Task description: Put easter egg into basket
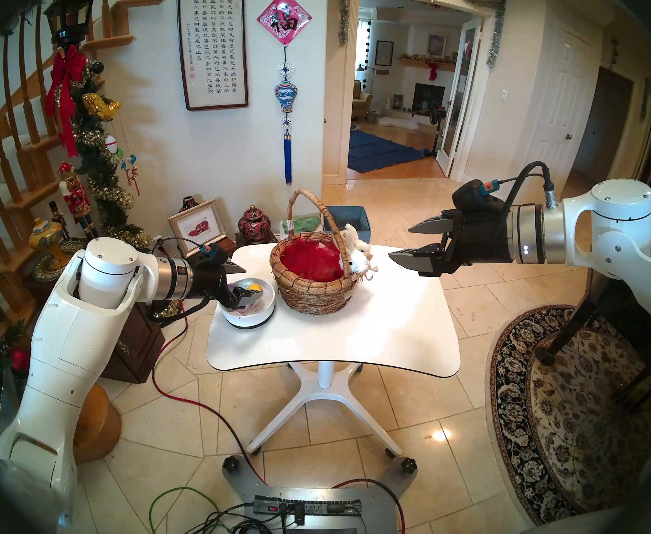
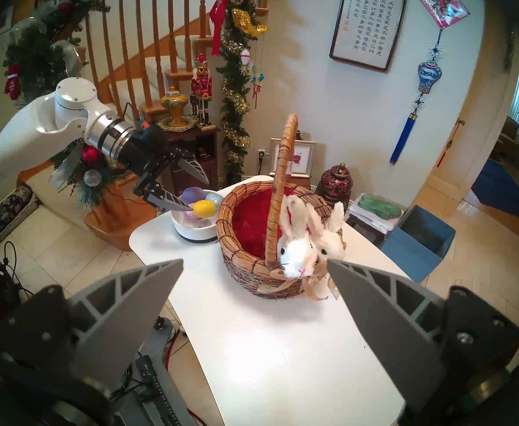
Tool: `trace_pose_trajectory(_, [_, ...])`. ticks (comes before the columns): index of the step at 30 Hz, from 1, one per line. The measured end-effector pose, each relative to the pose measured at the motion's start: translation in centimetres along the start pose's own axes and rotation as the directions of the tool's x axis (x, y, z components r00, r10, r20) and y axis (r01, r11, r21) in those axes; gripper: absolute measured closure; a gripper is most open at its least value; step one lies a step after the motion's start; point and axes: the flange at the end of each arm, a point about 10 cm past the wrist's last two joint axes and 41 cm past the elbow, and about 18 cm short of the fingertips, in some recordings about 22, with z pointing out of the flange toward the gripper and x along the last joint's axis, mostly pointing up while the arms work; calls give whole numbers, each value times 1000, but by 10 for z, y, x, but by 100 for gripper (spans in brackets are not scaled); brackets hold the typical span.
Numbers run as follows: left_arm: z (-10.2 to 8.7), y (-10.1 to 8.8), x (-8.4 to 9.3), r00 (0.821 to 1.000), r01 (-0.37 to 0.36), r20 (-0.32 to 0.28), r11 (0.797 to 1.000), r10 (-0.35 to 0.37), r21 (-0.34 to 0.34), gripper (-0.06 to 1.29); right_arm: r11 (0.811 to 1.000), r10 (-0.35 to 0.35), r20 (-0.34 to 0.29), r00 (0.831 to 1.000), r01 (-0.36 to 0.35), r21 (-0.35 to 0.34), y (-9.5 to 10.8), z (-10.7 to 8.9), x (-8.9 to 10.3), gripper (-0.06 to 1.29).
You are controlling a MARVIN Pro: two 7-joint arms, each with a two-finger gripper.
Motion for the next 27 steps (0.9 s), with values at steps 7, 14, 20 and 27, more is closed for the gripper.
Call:
trace_pose_trajectory(7, [4, -3, -7, 1000, 13, 9, 1000, -13, -7, 0, 1000, 1, 0, 1000, -1, 0, 0, 0, -1, 1])
trace_pose_trajectory(14, [8, -3, -11, 1000, 15, 16, 1000, -14, -17, 0, 1000, 2, 1, 1000, -2, 0, 0, 0, -1, 1])
trace_pose_trajectory(20, [12, -3, -14, 1000, 6, 23, 1000, -6, -14, 0, 1000, 2, 1, 1000, -2, 1, 0, 0, -1, 1])
trace_pose_trajectory(27, [16, -7, -16, 999, -9, 34, 1000, 9, 10, 0, 1000, 2, 0, 1000, -2, 0, -1, 0, -1, 1])
